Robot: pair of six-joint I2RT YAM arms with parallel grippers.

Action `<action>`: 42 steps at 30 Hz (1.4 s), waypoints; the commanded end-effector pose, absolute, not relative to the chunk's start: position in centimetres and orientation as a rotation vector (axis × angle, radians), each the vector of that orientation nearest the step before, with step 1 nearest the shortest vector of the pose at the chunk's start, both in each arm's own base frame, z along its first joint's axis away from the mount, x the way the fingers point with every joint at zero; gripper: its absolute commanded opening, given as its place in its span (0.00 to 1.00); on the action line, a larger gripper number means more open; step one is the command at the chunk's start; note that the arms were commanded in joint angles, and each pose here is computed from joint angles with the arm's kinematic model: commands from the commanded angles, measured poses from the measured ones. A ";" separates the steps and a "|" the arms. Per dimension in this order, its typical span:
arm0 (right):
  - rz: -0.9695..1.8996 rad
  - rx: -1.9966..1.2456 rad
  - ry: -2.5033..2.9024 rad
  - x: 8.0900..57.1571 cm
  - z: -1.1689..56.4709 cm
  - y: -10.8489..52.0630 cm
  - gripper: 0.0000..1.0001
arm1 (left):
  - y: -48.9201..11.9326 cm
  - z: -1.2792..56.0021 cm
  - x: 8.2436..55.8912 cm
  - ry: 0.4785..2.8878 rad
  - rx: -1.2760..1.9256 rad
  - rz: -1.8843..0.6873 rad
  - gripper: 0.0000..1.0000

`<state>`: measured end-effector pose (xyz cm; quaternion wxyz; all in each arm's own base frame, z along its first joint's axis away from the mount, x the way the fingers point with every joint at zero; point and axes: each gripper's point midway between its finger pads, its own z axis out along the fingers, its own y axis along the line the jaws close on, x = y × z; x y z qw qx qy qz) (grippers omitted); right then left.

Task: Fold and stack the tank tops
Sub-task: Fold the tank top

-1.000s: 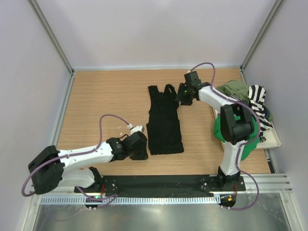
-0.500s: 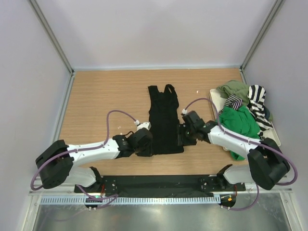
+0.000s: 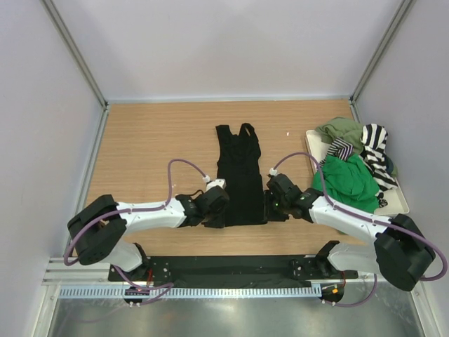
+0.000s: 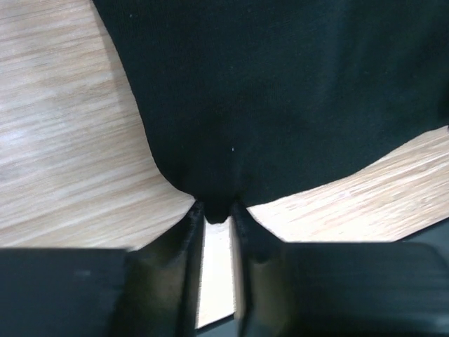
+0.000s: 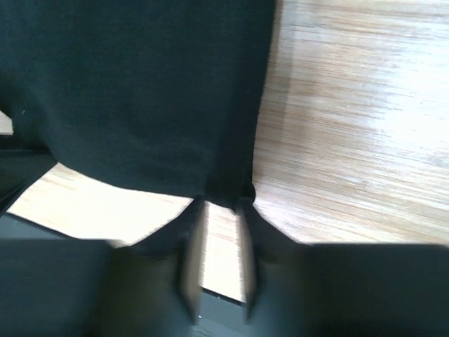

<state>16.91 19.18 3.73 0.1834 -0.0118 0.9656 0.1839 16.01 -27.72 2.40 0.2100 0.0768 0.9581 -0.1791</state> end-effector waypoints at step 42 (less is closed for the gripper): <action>0.595 -0.091 2.709 15.1 2.7 19.5 0.33 | -28.4 2.5 14.2 2.694 0.246 -0.646 0.24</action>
